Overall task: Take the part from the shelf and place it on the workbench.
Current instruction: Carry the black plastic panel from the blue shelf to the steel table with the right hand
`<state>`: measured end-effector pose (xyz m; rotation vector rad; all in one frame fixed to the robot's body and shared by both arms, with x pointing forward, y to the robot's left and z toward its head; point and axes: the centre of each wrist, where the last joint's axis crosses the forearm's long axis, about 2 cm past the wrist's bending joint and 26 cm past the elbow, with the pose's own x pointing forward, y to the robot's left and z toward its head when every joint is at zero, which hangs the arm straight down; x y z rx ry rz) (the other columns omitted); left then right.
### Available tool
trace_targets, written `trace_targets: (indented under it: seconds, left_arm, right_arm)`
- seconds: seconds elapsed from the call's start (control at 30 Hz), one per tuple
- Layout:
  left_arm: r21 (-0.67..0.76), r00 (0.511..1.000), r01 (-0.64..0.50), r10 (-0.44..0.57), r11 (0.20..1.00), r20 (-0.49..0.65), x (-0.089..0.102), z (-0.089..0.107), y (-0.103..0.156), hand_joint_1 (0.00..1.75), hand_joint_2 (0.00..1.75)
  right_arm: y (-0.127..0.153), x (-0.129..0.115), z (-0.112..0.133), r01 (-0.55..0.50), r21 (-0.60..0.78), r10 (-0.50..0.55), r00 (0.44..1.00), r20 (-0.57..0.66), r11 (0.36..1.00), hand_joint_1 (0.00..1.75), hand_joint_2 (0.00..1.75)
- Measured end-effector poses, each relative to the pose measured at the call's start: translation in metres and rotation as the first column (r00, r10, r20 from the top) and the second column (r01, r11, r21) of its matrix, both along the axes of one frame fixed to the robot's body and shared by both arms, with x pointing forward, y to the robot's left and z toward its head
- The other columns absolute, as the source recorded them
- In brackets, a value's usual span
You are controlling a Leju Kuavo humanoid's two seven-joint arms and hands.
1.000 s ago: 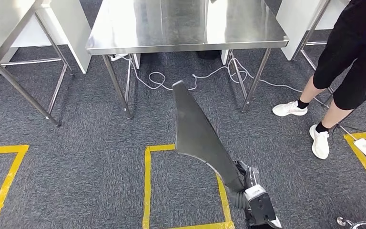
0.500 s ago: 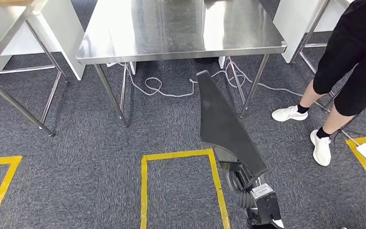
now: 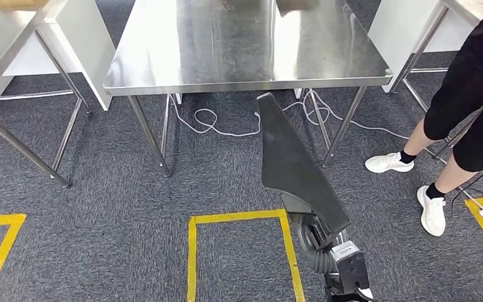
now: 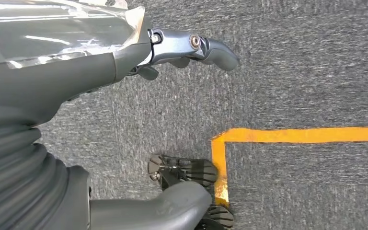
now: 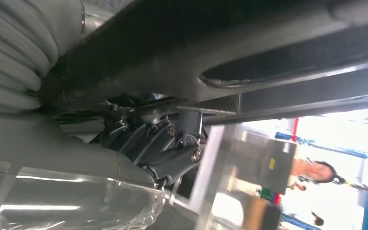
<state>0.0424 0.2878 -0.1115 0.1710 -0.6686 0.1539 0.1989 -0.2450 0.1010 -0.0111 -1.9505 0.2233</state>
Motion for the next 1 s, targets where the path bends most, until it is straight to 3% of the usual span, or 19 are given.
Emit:
trace_targets:
  seconds: [0.5,0.77,1.0]
  left_arm:
    - [0.001,1.000,-0.001,0.001,1.000,-0.004,0.000,0.000,0.000,0.00,1.75]
    - [-0.001,1.000,-0.015,0.015,1.000,-0.006,0.001,0.000,0.000,0.00,1.75]
    - [-0.004,1.000,-0.016,0.016,1.000,-0.006,0.001,0.000,-0.002,0.00,1.75]
  right_arm:
    - [0.006,0.003,0.005,0.022,-0.020,-0.022,0.999,0.029,1.000,1.75,1.75]
    - [0.000,0.025,0.028,0.067,-0.095,-0.057,0.993,0.106,0.993,1.75,1.75]
    - [-0.004,0.032,0.032,0.067,-0.115,-0.052,0.991,0.124,0.991,1.75,1.75]
